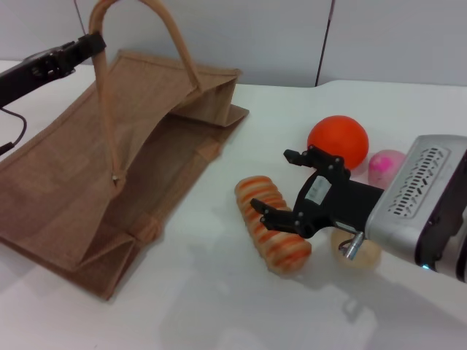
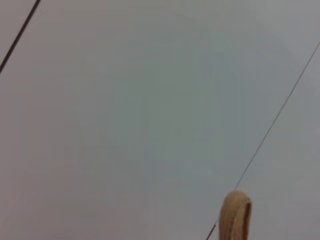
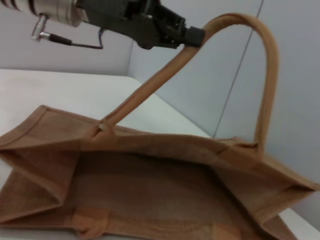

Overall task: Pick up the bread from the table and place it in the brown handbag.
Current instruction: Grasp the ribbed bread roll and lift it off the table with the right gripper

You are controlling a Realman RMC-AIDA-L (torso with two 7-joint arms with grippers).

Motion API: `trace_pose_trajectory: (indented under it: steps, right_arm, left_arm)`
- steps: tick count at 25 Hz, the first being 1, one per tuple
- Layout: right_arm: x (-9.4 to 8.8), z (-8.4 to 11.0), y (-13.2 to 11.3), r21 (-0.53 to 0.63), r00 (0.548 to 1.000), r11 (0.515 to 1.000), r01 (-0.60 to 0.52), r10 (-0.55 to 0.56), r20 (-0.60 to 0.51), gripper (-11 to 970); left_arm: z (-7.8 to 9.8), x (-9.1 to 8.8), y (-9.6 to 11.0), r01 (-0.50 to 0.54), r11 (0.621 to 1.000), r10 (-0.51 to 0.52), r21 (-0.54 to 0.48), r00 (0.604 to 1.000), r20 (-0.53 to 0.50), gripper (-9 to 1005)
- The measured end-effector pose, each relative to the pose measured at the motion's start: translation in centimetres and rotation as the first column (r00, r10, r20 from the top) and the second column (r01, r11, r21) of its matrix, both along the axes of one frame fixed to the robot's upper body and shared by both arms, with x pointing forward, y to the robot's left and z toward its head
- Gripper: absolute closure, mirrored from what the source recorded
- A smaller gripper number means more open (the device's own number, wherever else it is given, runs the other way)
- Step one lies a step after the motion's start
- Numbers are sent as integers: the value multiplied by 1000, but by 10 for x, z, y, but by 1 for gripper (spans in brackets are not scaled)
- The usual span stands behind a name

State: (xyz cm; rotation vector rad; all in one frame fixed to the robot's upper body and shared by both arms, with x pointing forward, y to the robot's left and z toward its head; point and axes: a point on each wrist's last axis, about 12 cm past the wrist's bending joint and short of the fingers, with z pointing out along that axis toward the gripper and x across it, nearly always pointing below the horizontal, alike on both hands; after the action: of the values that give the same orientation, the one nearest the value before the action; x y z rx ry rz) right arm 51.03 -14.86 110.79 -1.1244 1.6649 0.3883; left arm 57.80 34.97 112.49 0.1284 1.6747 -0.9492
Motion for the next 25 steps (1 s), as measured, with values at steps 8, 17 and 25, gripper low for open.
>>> trace_pose_trajectory:
  steps: [8, 17, 25]
  right_arm:
    - [0, -2, 6, -90, 997, 996, -12, 5, -81, 50]
    - [7, -9, 24, -217, 988, 975, -42, 8, -154, 49]
    - [12, -13, 31, -259, 978, 964, -54, -1, -207, 49]
  left_arm:
    - [1, 1, -1, 0, 1000, 0, 0, 1000, 2, 868]
    - [2, 1, 1, -12, 1000, 12, -6, 1000, 10, 864]
    - [2, 2, 1, -12, 1000, 12, -7, 1000, 11, 860]
